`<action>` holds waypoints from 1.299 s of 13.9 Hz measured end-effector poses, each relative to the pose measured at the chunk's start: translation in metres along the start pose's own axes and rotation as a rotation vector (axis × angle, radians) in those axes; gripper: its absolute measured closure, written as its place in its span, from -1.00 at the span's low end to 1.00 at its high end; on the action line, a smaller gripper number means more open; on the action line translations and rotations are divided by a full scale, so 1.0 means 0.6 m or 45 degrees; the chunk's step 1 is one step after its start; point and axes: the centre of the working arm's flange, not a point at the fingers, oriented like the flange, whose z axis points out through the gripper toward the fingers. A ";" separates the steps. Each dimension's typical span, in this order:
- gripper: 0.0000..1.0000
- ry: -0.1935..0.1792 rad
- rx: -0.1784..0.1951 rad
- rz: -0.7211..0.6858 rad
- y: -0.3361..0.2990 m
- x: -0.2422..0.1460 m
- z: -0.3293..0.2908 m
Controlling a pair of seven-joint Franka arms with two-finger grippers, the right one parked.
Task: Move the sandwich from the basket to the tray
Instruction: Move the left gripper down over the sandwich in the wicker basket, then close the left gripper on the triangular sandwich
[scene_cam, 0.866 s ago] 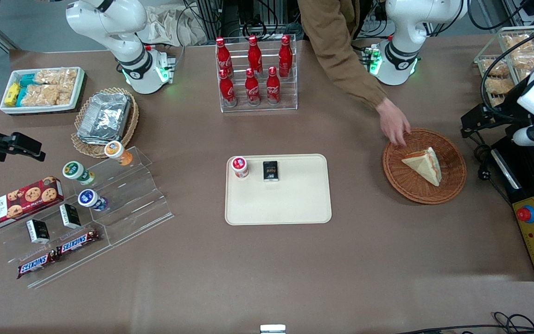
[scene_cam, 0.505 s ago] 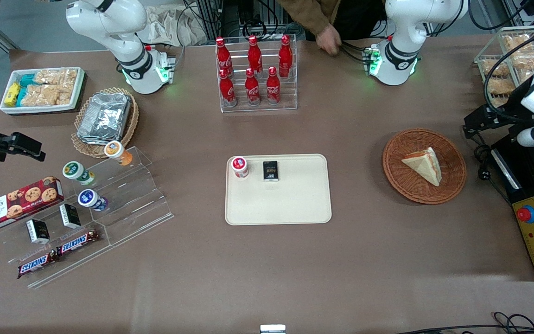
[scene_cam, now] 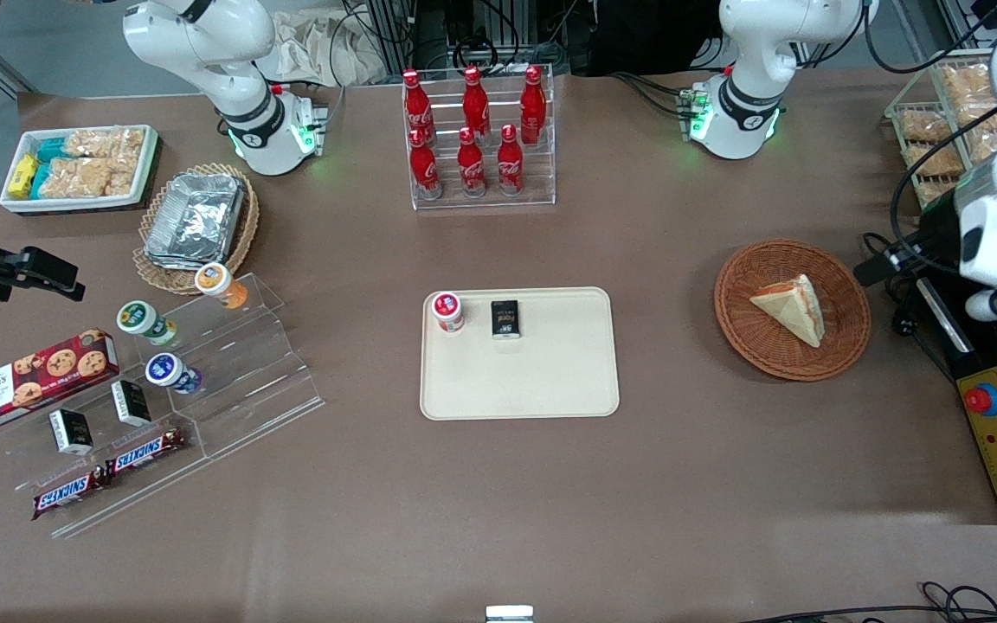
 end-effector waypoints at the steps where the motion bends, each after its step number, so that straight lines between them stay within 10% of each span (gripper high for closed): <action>1: -1.00 0.014 0.006 -0.078 0.002 0.002 0.041; 18: -1.00 0.078 -0.080 -0.457 -0.137 -0.081 0.481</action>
